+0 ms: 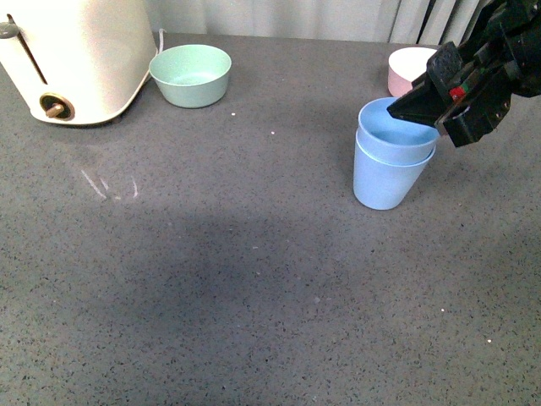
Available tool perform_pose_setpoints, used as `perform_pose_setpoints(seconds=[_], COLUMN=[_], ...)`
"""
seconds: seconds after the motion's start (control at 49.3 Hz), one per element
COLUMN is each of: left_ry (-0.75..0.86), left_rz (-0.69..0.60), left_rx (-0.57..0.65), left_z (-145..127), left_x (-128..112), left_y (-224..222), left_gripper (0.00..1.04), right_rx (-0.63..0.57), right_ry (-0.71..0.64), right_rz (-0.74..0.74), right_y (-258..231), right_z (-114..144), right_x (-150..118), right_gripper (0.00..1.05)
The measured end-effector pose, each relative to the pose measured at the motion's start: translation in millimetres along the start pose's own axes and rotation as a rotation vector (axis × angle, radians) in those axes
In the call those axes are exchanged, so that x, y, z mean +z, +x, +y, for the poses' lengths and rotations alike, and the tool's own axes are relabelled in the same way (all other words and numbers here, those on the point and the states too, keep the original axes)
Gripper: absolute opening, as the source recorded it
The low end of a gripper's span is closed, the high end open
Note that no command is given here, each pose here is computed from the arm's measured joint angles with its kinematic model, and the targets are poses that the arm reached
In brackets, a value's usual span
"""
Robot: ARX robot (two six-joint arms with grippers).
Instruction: Stack blue cups with both arms
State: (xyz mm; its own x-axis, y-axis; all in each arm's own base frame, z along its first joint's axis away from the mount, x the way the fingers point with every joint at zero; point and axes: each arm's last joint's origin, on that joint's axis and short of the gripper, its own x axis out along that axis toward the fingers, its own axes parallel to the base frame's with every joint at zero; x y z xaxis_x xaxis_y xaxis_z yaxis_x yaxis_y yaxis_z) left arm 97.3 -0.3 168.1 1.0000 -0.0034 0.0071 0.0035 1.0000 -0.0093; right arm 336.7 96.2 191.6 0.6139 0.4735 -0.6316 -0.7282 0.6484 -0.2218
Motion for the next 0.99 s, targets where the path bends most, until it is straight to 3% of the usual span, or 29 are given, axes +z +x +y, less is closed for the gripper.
perform_pose_setpoints(seconds=[0.122, 0.264, 0.426, 0.507, 0.588, 0.73, 0.932, 0.993], left_ry=[0.000, 0.000, 0.000, 0.000, 0.000, 0.000, 0.000, 0.000], left_rz=[0.000, 0.000, 0.000, 0.000, 0.000, 0.000, 0.000, 0.000], left_rx=[0.000, 0.000, 0.000, 0.000, 0.000, 0.000, 0.000, 0.000], left_z=[0, 0, 0, 0, 0, 0, 0, 0], left_x=[0, 0, 0, 0, 0, 0, 0, 0], left_y=[0, 0, 0, 0, 0, 0, 0, 0], left_gripper=[0.96, 0.96, 0.96, 0.96, 0.96, 0.96, 0.96, 0.96], right_rx=[-0.067, -0.251, -0.288, -0.589, -0.701, -0.734, -0.718, -0.715], right_ry=[0.056, 0.142, 0.166, 0.311, 0.408, 0.457, 0.483, 0.484], right_rz=[-0.062, -0.231, -0.292, -0.382, -0.468, -0.565, -0.545, -0.550], right_y=[-10, -61, -82, -74, -78, -100, -113, -118], right_z=[-15, -35, -37, -30, -18, 1, 29, 36], right_x=[5, 11, 18, 1, -18, -40, -78, -85], right_gripper=[0.66, 0.95, 0.96, 0.81, 0.68, 0.44, 0.03, 0.02])
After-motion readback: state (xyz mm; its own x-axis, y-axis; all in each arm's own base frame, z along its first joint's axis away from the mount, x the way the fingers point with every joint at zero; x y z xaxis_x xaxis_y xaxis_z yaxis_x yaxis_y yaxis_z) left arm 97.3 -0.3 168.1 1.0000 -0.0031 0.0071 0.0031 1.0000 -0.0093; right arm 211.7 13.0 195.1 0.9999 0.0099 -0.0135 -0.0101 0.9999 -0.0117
